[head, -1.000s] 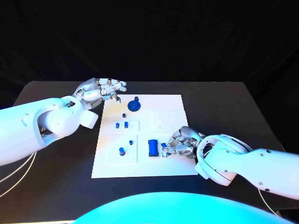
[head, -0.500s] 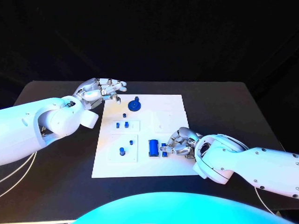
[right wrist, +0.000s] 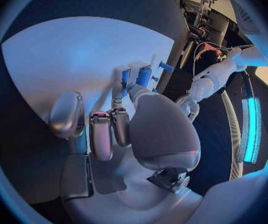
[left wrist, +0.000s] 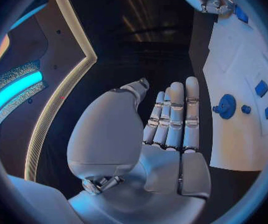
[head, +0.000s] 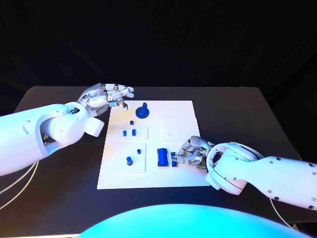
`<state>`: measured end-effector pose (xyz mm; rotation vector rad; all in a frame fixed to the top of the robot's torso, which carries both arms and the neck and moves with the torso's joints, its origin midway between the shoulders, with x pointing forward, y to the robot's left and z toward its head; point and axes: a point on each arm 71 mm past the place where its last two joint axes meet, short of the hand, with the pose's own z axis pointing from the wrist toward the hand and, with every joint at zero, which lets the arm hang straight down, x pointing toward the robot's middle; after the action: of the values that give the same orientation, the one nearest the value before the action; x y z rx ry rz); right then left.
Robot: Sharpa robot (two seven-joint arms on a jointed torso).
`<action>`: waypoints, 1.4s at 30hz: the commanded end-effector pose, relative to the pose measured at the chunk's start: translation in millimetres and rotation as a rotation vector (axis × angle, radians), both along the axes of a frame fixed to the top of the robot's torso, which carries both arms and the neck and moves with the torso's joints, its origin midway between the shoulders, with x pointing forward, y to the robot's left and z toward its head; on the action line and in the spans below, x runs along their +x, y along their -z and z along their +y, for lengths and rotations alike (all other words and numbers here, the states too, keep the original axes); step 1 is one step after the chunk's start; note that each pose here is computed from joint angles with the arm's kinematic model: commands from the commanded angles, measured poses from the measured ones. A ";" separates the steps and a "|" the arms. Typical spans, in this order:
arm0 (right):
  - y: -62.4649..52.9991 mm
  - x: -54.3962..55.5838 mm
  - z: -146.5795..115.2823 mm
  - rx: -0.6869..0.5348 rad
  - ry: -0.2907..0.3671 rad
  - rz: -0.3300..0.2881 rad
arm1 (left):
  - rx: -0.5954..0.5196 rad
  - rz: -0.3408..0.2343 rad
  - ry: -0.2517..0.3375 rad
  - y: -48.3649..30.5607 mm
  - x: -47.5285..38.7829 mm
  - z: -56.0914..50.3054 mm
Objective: Assemble the parts on the task board
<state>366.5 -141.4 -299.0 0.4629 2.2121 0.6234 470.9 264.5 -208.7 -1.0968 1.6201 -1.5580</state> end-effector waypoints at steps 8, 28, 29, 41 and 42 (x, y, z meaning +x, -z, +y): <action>0.5 -2.0 -0.1 -0.030 -0.029 -0.009 | -0.010 0.001 0.017 -0.3 -0.5 -2.0; -17.3 4.2 -3.8 0.199 -0.002 -0.160 | -0.012 -0.008 0.010 -0.5 0.7 -2.1; -20.5 7.1 -5.3 0.239 0.002 -0.187 | -0.014 -0.013 0.003 -0.9 0.9 -1.8; -36.5 70.6 -57.4 0.552 0.172 -0.371 | -0.031 -0.072 -0.112 -1.1 12.0 5.3; -36.8 77.6 -63.1 0.570 0.191 -0.382 | -0.033 -0.077 -0.130 -0.4 14.0 6.6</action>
<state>438.2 -201.7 -270.2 0.6619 1.7345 0.9649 481.6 267.1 -210.8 -1.1065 1.5442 -1.5356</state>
